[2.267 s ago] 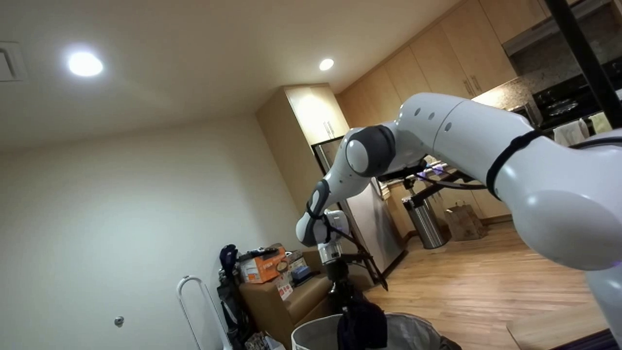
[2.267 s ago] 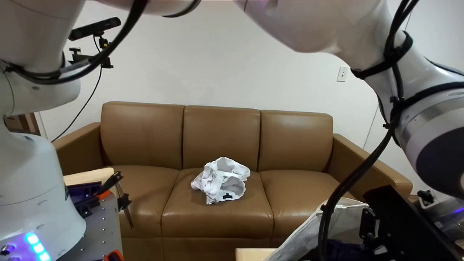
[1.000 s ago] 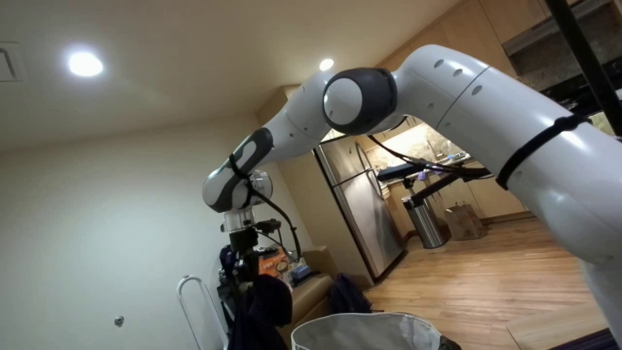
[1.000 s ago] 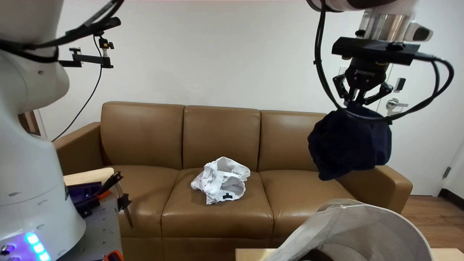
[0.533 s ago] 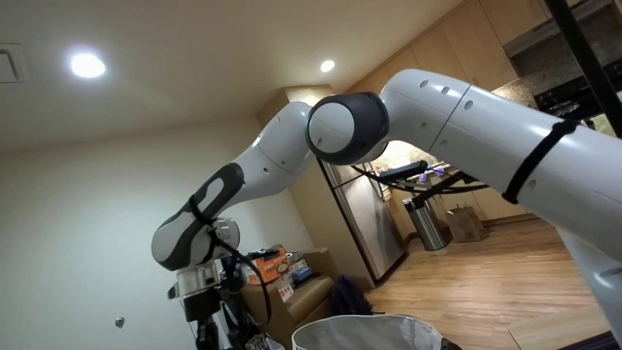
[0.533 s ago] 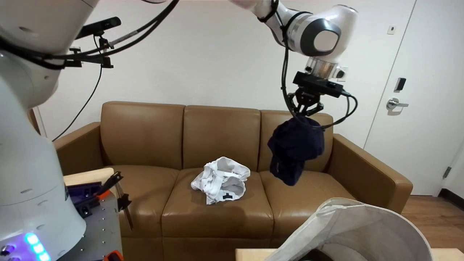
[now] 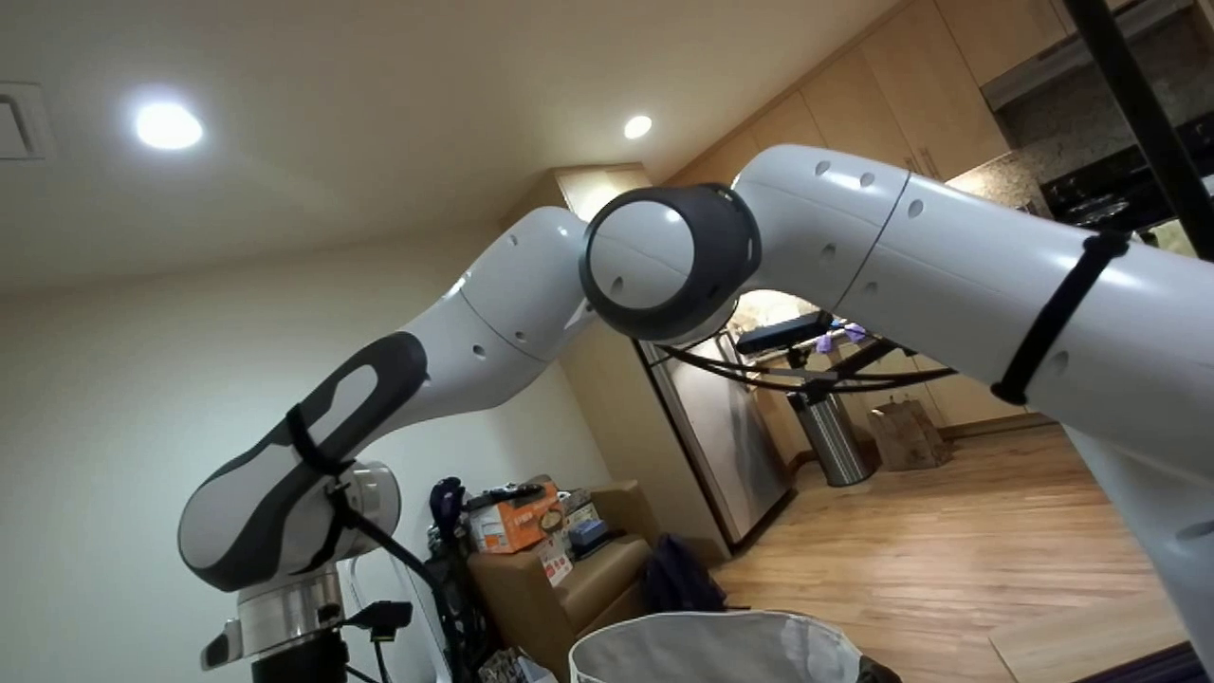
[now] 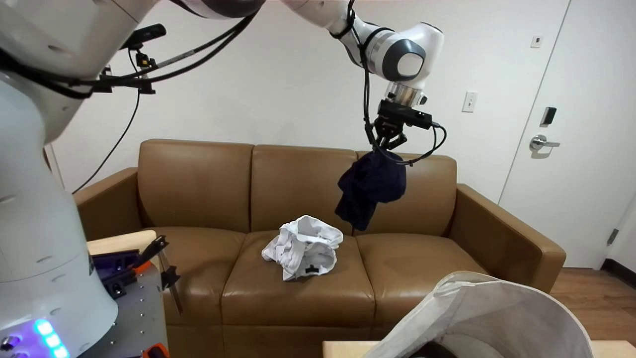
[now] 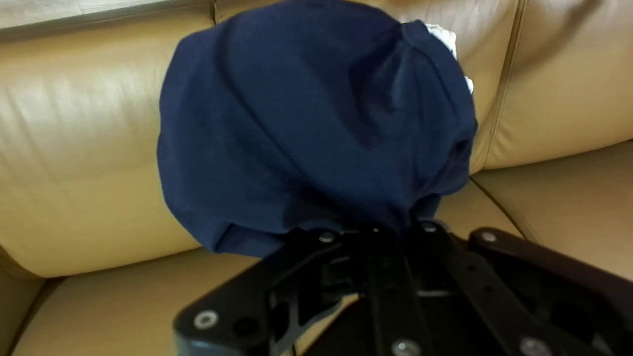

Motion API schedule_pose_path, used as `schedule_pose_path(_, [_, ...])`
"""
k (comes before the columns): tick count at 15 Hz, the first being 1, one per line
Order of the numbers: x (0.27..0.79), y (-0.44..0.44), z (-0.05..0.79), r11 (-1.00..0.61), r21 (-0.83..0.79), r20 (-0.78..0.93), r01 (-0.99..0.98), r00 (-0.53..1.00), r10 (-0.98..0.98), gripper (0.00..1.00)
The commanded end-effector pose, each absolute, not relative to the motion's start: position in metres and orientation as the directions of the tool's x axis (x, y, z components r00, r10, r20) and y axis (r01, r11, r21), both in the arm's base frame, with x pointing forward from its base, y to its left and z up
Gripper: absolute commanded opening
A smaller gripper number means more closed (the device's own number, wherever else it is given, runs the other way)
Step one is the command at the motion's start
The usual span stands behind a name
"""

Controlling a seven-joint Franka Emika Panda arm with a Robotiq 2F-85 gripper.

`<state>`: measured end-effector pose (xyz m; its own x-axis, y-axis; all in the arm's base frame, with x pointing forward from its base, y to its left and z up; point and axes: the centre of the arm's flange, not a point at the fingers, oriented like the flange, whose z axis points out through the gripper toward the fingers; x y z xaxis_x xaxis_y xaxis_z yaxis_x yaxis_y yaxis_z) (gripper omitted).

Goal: Take the black clothing out of the pink laundry bag and place it on top of the white clothing on the sofa

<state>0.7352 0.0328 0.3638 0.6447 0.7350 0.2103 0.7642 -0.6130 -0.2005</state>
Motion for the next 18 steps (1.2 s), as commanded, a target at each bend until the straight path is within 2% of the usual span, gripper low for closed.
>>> schedule_pose_path(1, [0.736,0.030,0.363,-0.612,-0.199,0.211,0.765,0.644,0.736,0.06])
schedule_pose_path(4, [0.739,0.031,0.359,-0.590,-0.184,0.207,0.786,0.618,0.758,0.04])
schedule_pose_path(6, [0.752,0.058,0.346,-0.481,-0.157,0.209,0.863,0.505,0.837,0.04])
schedule_pose_path(13, [0.776,0.239,0.250,-0.161,-0.180,0.146,0.970,0.188,0.971,0.04])
schedule_pose_path(18, [0.764,0.283,0.157,0.089,-0.268,0.121,0.959,-0.058,0.991,0.04])
